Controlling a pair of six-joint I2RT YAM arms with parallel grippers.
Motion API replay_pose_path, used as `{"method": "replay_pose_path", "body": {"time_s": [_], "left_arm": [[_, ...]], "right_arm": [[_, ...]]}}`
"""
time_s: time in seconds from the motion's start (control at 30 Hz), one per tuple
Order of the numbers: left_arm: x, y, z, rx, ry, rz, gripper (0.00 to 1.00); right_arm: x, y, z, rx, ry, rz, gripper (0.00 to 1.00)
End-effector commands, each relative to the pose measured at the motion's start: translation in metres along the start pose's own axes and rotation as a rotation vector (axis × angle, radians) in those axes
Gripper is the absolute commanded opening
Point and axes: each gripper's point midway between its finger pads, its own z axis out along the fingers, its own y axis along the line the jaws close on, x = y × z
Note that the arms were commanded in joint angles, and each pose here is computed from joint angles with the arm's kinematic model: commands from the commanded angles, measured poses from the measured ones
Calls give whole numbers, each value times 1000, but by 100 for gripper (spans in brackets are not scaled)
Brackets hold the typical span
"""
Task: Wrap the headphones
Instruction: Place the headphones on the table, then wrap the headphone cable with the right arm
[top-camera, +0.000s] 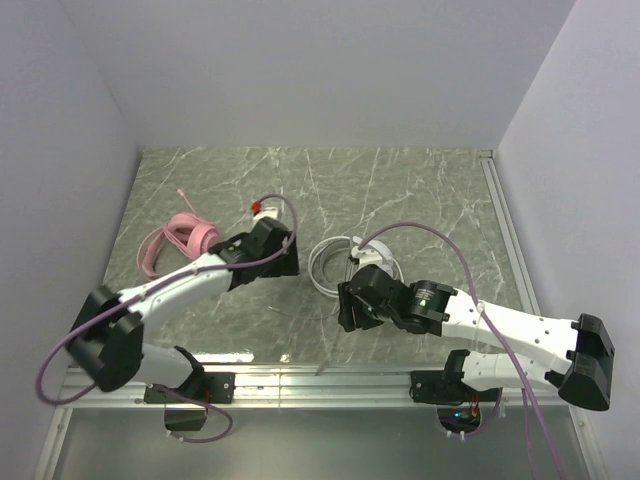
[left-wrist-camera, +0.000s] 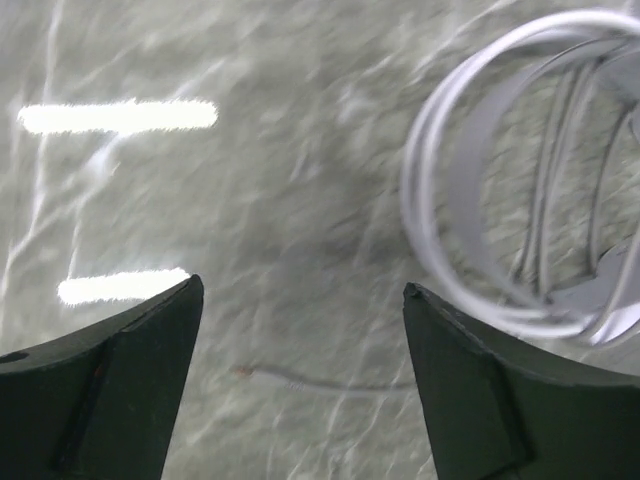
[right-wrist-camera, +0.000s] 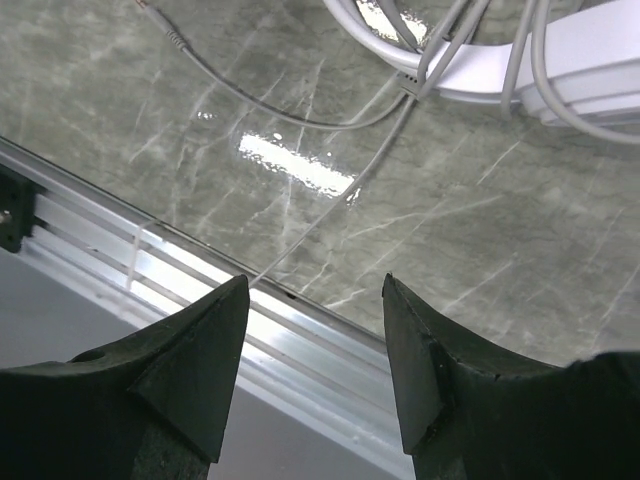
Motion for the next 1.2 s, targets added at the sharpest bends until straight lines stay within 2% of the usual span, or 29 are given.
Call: {"method": "replay_pose_path", "body": {"time_s": [0.0,0.07,0.1,0.2,0.37,0.43,0.5,0.63,0.77,0.93,1.17], "left_arm": [[9,7,-16,53,-27,-138,87],[19,11,-22,74,-28,-190,99],[22,11,-24,86,-24,-201,99],[32,15,-27,91,-4,-236,99],[38,20,-29,99,-9,-290,99],[39,20,-29,115,-8,-313,99],[42,21,-28,139,3,-328,99],[50,30,-21,114,15,-326,99],[58,30,-14,104,50,-323,99],[62,32,-9,87,63,-350,95],[60,40,-12,61,28,-388,91]], "right_arm": [[-15,7,-7,-6,-56,-57,64],[-16,2,-8,20,-53,-89,65],[-15,1,-8,24,-47,-104,65],[-7,8,-7,-13,10,-133,65],[5,9,-4,54,40,-63,66],[6,0,-4,116,24,-20,71],[6,1,-3,142,-1,123,74],[22,19,14,94,20,362,72],[27,26,27,131,13,465,68],[33,36,48,234,35,474,66],[42,40,72,291,56,511,62]]}}
